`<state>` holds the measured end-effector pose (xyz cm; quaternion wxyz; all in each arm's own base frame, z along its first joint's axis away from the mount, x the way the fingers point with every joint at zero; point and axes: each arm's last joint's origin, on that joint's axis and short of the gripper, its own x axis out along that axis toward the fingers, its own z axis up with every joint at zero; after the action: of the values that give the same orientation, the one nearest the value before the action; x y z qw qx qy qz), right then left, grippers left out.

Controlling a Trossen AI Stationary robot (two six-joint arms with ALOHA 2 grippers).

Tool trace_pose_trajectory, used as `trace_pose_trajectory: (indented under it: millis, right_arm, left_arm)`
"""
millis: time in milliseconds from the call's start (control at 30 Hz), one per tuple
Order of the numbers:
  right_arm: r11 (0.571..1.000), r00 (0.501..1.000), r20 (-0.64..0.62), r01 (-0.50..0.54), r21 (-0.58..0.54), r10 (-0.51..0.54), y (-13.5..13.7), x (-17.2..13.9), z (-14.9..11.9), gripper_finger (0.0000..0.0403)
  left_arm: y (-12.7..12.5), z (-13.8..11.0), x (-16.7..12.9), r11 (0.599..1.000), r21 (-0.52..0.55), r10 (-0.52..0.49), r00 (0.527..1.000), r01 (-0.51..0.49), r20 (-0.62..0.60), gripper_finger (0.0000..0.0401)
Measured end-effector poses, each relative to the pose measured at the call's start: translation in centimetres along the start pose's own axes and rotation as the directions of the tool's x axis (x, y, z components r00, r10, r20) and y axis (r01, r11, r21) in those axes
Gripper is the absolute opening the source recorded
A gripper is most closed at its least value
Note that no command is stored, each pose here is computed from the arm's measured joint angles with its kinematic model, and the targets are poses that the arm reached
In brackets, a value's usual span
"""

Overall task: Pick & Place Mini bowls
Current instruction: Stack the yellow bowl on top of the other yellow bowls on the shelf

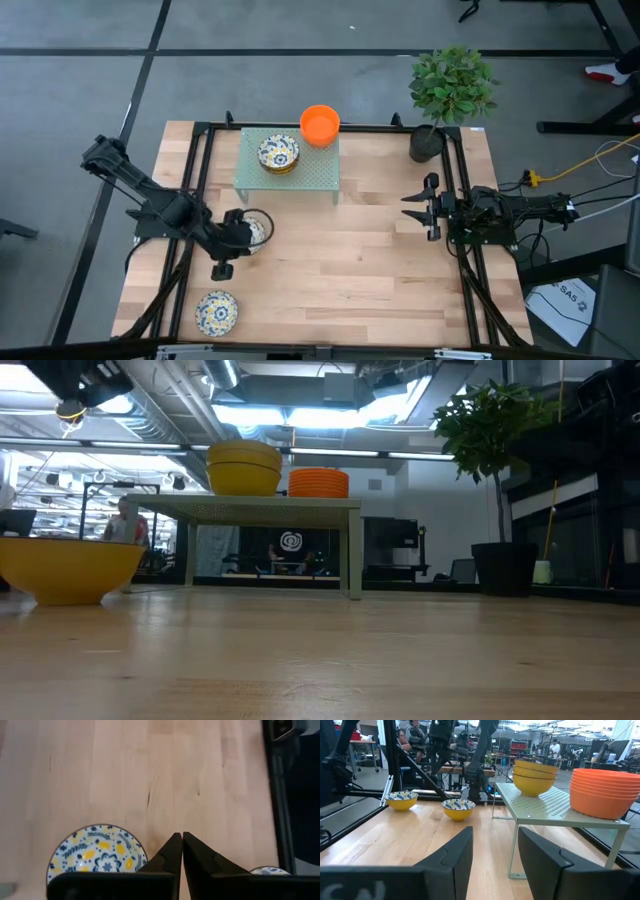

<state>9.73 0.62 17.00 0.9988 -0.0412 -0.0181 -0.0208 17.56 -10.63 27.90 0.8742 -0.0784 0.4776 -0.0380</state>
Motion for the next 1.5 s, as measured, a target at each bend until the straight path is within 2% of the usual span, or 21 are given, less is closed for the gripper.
trace_pose_trajectory:
  millis: [267, 367, 533, 1000, 1233, 1500]
  right_arm:
    - [1.0, 1.0, 0.0, 0.0, 0.0, 0.0, 0.0, 0.0, 0.0, 0.0156]
    - [1.0, 1.0, 0.0, 0.0, 0.0, 0.0, 0.0, 0.0, 0.0, 0.0156]
    - [1.0, 1.0, 0.0, 0.0, 0.0, 0.0, 0.0, 0.0, 0.0, 0.0156]
    - [1.0, 1.0, 0.0, 0.0, 0.0, 0.0, 0.0, 0.0, 0.0, 0.0156]
    - [1.0, 1.0, 0.0, 0.0, 0.0, 0.0, 0.0, 0.0, 0.0, 0.0156]
    - [1.0, 1.0, 0.0, 0.0, 0.0, 0.0, 0.0, 0.0, 0.0, 0.0156]
  left_arm:
    - [-0.8, -0.4, 2.7, 0.992, -0.082, 0.081, 0.99, -0.091, -0.119, 0.0016]
    - [-1.0, -0.6, 3.9, 0.99, -0.079, 0.103, 0.978, -0.119, -0.18, 0.0028]
    - [-1.2, -0.9, 5.6, 0.986, -0.062, 0.139, 0.96, -0.158, -0.241, 0.0064]
    - [-1.3, -1.5, 8.5, 0.959, -0.042, 0.254, 0.913, -0.281, -0.32, 0.0169]
    - [-1.3, -1.9, 9.8, 0.949, -0.017, 0.287, 0.888, -0.314, -0.359, 0.018]
    - [-1.1, -2.6, 11.4, 0.928, 0.032, 0.348, 0.835, -0.37, -0.427, 0.0177]
